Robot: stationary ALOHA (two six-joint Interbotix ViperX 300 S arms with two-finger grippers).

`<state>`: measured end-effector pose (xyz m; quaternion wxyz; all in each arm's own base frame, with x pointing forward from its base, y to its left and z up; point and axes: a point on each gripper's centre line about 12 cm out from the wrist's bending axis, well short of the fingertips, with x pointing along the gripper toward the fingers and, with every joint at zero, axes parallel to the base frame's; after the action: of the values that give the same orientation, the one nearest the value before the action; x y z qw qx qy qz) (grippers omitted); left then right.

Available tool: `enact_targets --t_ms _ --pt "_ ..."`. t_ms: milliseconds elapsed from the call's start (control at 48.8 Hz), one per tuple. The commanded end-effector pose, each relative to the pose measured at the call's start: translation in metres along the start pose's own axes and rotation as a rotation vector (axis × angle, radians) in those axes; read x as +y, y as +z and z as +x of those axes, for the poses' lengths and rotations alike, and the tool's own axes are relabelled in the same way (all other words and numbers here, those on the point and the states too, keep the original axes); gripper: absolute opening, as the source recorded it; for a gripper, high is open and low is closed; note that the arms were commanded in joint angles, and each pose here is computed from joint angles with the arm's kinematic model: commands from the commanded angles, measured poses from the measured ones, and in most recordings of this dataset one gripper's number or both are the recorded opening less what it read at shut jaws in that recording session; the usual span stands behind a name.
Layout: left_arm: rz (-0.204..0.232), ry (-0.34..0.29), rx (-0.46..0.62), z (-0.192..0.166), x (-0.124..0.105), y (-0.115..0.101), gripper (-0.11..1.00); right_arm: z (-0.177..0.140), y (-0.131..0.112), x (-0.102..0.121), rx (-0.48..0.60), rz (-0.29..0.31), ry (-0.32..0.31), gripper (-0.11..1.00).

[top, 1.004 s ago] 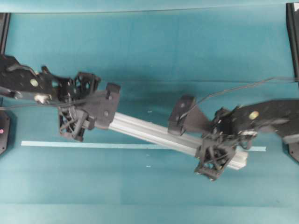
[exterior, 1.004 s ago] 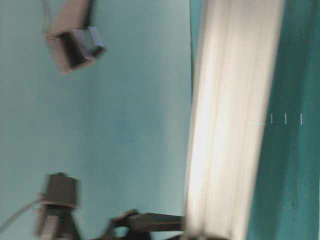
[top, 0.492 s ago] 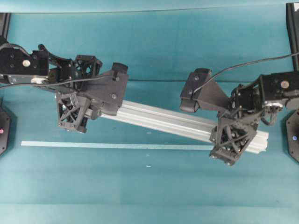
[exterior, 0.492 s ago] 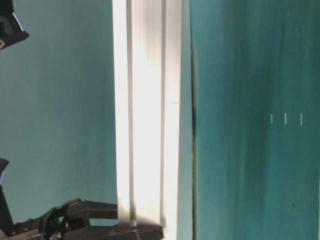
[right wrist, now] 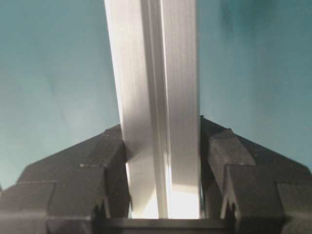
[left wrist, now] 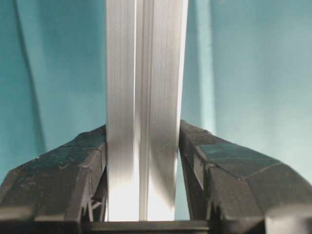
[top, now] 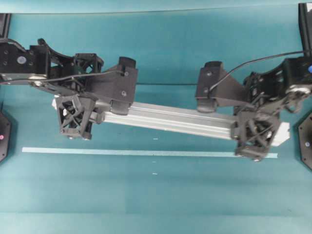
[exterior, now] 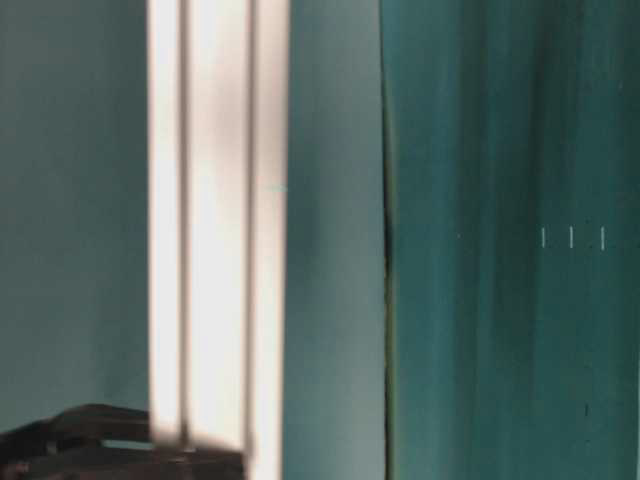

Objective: Lift the metal rail with both hands.
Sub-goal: 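Lift the rail with both grippers and rotate it to horizontal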

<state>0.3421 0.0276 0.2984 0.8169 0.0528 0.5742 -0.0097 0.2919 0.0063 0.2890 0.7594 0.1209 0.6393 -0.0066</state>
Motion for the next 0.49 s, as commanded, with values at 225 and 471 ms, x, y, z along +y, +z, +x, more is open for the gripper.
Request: enact_targets --t_ms 225,471 --pt "-0.078 0.002 -0.051 -0.072 -0.004 0.019 0.32 -0.069 -0.007 -0.001 -0.015 -0.079 -0.069 0.39" --pt "-0.092 -0.006 -0.039 -0.101 -0.009 0.022 0.32 -0.083 -0.005 -0.006 -0.058 -0.163 -0.098 0.39"
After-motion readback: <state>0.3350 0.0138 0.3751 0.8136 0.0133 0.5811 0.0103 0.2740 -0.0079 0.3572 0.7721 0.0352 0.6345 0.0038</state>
